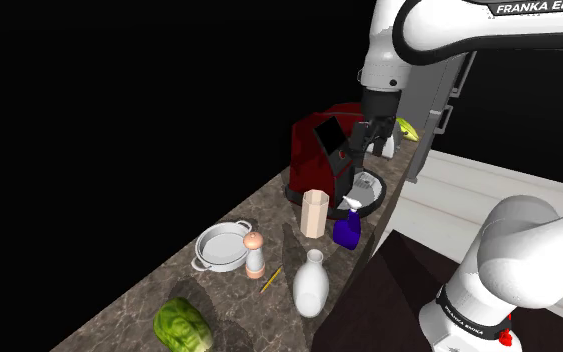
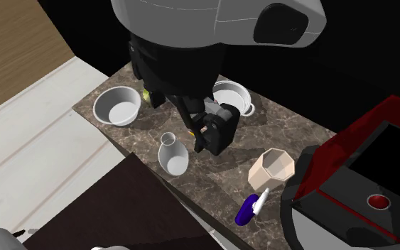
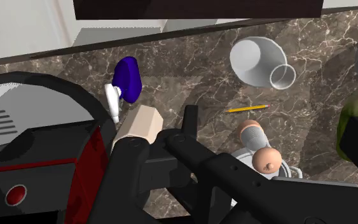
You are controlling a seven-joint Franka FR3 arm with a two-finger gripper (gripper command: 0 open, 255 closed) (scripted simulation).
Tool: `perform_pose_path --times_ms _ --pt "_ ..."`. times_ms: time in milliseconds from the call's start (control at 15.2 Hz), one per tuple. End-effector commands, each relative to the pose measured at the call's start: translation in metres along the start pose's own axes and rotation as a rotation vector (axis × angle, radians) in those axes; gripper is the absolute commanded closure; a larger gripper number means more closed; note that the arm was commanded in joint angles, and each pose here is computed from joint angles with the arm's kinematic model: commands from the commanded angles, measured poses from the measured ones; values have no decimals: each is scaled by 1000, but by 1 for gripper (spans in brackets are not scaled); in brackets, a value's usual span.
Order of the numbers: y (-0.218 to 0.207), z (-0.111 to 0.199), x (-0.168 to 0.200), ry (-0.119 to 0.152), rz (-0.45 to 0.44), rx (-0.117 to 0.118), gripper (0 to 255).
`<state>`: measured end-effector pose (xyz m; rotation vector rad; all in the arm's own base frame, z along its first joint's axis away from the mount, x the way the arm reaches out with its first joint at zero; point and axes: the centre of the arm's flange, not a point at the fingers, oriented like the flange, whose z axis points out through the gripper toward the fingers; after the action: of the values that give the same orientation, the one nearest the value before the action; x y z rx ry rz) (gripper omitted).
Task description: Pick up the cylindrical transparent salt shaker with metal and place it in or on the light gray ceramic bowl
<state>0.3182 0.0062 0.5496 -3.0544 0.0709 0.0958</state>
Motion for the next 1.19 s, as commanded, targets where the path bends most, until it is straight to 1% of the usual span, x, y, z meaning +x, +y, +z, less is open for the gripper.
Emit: perform_pose_path --times_ms 0,1122 --pt "0 0 0 0 0 0 0" --pt "-73 160 132 62 -65 -37 0"
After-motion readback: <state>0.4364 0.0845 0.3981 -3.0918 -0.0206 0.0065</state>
